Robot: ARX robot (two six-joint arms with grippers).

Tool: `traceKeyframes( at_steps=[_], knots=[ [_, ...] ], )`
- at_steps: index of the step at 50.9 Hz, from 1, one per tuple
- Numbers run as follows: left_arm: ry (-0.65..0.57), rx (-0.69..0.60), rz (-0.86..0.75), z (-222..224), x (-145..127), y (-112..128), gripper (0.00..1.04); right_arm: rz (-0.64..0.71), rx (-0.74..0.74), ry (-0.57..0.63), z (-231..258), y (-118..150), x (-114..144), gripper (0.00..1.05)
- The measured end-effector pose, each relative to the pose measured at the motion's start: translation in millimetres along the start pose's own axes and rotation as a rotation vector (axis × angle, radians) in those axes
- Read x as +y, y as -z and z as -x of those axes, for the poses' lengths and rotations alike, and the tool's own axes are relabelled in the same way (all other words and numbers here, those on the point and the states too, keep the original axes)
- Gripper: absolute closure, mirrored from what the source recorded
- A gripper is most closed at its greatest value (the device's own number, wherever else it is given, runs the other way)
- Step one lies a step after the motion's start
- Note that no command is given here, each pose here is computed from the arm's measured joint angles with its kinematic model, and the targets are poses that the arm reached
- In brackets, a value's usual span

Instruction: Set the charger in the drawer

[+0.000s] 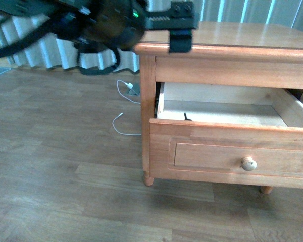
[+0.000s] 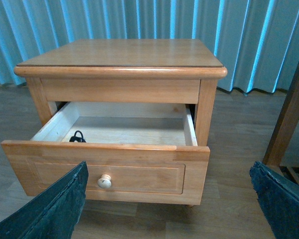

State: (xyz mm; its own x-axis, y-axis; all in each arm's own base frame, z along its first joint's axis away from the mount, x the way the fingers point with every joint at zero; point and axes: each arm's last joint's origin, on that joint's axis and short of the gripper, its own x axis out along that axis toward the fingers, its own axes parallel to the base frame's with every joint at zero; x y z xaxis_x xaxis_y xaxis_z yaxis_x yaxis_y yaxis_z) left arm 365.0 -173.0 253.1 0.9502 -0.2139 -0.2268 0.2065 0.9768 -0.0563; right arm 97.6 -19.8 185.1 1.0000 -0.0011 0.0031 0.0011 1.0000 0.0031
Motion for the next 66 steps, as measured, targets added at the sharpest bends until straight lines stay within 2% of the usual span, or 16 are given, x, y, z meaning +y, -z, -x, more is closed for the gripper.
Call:
traceKeyframes(
  at_steps=[8, 15, 23, 35, 40, 57, 61, 66],
  knots=[
    [-0.053, -0.068, 0.010, 64, 39, -17, 0.06, 0.000, 0.000, 0.000, 0, 0, 0, 0.08],
    [-0.059, -0.097, 0.037, 122, 63, -16, 0.06, 0.000, 0.000, 0.000, 0, 0, 0, 0.08],
    [-0.110, -0.099, 0.069, 184, 86, 7, 0.06, 0.000, 0.000, 0.000, 0, 0, 0, 0.08],
    [-0.171, -0.080, 0.157, 253, 104, 54, 0.06, 0.000, 0.000, 0.000, 0, 0, 0, 0.08],
    [-0.207, -0.097, 0.208, 270, 110, 72, 0.06, 0.000, 0.000, 0.000, 0, 0, 0, 0.08],
    [-0.201, -0.108, 0.219, 272, 110, 72, 0.06, 0.000, 0.000, 0.000, 0, 0, 0, 0.08],
    [-0.172, -0.174, 0.154, 272, 113, 74, 0.15, 0.000, 0.000, 0.000, 0, 0, 0, 0.08],
    [-0.205, -0.243, 0.044, 273, 117, 85, 0.33, 0.000, 0.000, 0.000, 0, 0, 0, 0.08]
  ],
)
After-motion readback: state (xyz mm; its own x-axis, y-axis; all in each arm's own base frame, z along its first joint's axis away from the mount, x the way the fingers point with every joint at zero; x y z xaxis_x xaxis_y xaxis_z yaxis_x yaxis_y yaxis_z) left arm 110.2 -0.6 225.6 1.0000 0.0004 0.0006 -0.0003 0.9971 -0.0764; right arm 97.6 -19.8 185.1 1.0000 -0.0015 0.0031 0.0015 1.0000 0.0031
